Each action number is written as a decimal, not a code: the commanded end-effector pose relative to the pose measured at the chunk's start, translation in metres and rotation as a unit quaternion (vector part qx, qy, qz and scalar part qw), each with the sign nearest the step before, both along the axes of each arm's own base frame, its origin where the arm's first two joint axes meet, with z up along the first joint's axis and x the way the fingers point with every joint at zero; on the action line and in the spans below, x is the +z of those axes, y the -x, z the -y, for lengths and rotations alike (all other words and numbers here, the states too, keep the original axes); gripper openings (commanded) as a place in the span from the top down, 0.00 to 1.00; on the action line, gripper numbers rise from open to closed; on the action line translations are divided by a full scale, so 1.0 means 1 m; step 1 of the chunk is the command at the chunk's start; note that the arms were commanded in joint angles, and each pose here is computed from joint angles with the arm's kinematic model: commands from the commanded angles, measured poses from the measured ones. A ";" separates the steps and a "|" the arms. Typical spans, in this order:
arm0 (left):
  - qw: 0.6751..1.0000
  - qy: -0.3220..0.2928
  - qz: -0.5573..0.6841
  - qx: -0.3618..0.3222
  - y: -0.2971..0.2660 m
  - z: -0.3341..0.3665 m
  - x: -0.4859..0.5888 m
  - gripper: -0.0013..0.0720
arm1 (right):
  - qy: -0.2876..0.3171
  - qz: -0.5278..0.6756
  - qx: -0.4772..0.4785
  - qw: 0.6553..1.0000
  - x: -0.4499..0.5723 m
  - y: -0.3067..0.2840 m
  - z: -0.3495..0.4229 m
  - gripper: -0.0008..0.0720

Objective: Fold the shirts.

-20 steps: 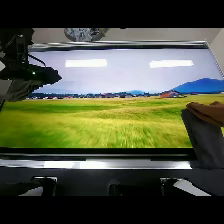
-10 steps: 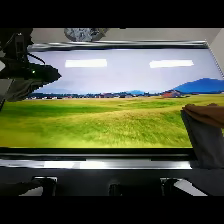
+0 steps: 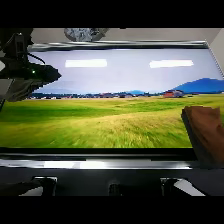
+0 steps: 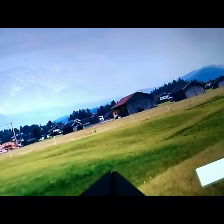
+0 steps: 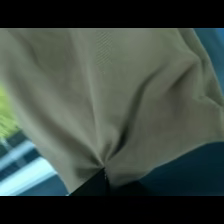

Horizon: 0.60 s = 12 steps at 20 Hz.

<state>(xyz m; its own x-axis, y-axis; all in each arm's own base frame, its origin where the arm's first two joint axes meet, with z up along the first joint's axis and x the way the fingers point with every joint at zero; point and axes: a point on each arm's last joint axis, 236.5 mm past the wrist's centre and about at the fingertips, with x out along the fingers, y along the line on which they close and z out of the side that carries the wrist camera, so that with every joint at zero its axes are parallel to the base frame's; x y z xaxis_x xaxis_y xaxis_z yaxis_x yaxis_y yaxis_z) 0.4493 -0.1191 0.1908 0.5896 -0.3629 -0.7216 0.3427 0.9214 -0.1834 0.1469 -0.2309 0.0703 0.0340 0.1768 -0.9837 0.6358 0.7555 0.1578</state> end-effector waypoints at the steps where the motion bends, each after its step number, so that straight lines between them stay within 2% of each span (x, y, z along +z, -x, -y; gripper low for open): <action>1: 1.000 0.000 0.000 0.000 0.000 0.000 0.000 0.93 | 0.002 -0.083 0.006 0.997 -0.042 0.038 0.002 0.56; 2: 1.000 0.000 -0.004 -0.001 0.002 0.000 -0.001 0.93 | 0.012 -0.083 0.012 0.996 -0.045 0.039 0.007 0.09; 3: 1.000 0.000 -0.011 -0.002 0.007 0.000 0.000 0.93 | 0.027 -0.072 0.031 0.997 -0.043 0.035 0.014 0.03; 5: 1.000 -0.005 -0.011 -0.006 0.017 -0.001 0.007 0.93 | 0.101 -0.026 0.048 0.993 -0.018 0.013 0.048 0.02; 6: 1.000 -0.018 0.005 0.001 0.017 -0.009 0.016 0.93 | 0.159 0.025 0.057 0.985 0.010 -0.013 0.070 0.04; 7: 0.998 -0.043 0.032 0.016 0.012 -0.022 0.032 0.93 | 0.221 0.081 0.081 0.969 0.045 -0.045 0.088 0.05; 9: 0.989 -0.082 0.089 0.087 -0.004 -0.058 0.069 0.94 | 0.342 0.196 0.150 0.907 0.131 -0.125 0.096 0.05; 10: 0.980 -0.101 0.115 0.131 -0.013 -0.080 0.082 0.94 | 0.378 0.244 0.185 0.874 0.166 -0.165 0.078 0.05; 11: 0.972 -0.123 0.120 0.163 -0.018 -0.098 0.082 0.94 | 0.387 0.280 0.222 0.850 0.185 -0.200 0.047 0.05; 12: 0.968 -0.145 0.097 0.181 -0.017 -0.111 0.070 0.93 | 0.371 0.308 0.268 0.834 0.190 -0.232 0.002 0.05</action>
